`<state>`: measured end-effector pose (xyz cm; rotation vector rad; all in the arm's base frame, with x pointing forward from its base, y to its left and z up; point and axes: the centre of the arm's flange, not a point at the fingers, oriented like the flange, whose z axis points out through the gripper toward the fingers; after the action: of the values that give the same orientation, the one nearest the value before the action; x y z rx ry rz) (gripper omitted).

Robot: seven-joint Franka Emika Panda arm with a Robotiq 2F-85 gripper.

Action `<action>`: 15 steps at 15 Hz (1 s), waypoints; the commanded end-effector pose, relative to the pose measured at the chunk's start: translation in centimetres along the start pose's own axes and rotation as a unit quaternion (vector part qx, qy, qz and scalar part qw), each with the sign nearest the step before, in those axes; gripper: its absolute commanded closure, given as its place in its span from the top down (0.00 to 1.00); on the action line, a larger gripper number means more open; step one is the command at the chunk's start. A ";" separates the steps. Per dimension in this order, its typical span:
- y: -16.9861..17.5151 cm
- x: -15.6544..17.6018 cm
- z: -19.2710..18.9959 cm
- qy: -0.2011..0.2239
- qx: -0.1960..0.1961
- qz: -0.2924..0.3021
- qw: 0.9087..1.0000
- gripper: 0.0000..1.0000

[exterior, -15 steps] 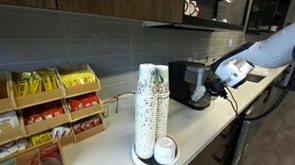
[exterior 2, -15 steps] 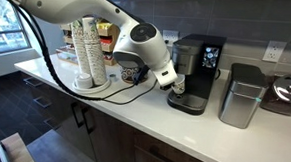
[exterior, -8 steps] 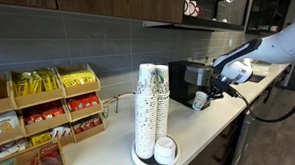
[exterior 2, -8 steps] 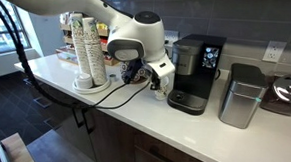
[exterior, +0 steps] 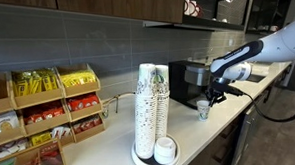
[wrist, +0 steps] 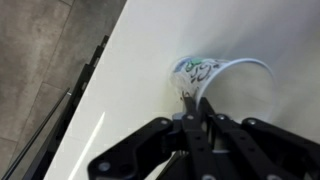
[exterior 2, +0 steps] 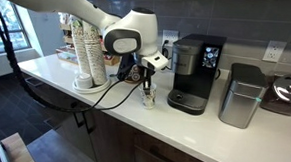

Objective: Pick up the paper cup from the coffee machine and put it on the kitchen counter

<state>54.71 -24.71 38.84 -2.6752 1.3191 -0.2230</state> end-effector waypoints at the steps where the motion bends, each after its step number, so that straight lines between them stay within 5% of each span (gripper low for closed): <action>1: 0.0 -1.5 -1.0 0.003 -0.018 -0.016 1.000 0.43; 8: 2.1 -2.3 -6.3 0.044 0.011 -0.089 0.995 0.95; 15: 5.4 -4.4 -11.8 0.075 0.032 -0.212 0.974 1.00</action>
<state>48.78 -25.41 48.16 -2.8668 0.8483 -0.4869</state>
